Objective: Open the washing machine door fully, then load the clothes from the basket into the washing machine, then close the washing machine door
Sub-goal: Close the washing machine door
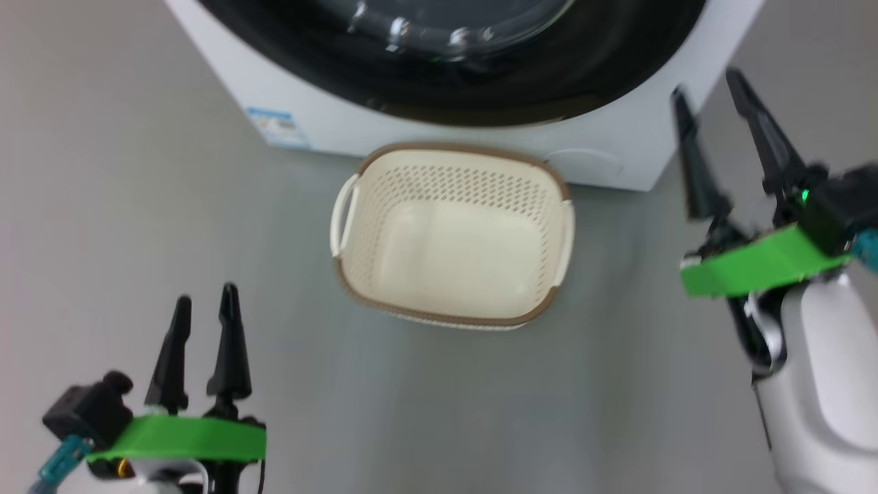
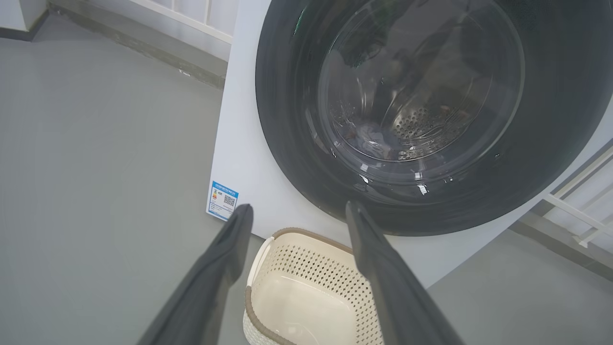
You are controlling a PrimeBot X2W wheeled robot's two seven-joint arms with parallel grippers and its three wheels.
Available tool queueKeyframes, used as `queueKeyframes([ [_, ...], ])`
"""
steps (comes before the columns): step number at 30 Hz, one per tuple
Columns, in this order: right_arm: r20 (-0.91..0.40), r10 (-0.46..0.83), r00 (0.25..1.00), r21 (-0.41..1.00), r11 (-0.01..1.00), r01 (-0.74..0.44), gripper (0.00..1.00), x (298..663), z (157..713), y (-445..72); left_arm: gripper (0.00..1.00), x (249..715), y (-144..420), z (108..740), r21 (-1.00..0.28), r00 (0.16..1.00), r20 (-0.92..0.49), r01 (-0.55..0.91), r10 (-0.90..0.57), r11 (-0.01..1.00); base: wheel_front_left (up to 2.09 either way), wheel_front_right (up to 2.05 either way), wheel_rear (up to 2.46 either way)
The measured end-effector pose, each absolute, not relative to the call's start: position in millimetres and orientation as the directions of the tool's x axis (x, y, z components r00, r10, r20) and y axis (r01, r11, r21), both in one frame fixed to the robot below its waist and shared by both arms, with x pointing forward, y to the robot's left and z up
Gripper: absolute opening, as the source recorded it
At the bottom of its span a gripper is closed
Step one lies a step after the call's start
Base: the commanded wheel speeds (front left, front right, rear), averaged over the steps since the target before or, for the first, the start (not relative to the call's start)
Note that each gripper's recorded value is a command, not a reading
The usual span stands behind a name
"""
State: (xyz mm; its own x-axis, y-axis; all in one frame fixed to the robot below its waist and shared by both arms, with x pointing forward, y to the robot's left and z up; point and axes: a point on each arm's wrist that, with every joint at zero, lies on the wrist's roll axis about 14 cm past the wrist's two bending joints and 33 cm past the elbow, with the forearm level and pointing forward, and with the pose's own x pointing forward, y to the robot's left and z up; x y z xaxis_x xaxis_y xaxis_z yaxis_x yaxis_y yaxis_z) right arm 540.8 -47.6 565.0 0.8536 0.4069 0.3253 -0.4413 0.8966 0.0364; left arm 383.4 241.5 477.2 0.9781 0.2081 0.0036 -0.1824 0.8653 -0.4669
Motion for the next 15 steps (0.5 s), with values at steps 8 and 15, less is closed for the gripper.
queueKeyframes([
  [8, 0.305, 0.328, 0.894, 0.054, 0.931, -0.36, 1.0, 488, 568, -90, 1.0, 371, 231, 479, -0.43, 0.985, 0.008, -0.154, 0.174, 0.89, 0.0, 0.0, 0.0],
  [15, 0.302, 0.203, 0.931, 0.056, 0.972, -0.23, 1.0, 438, 575, -143, 1.0, 364, 210, 493, -0.41, 0.993, 0.05, -0.074, 0.103, 0.909, 0.0, 0.0, 0.0],
])
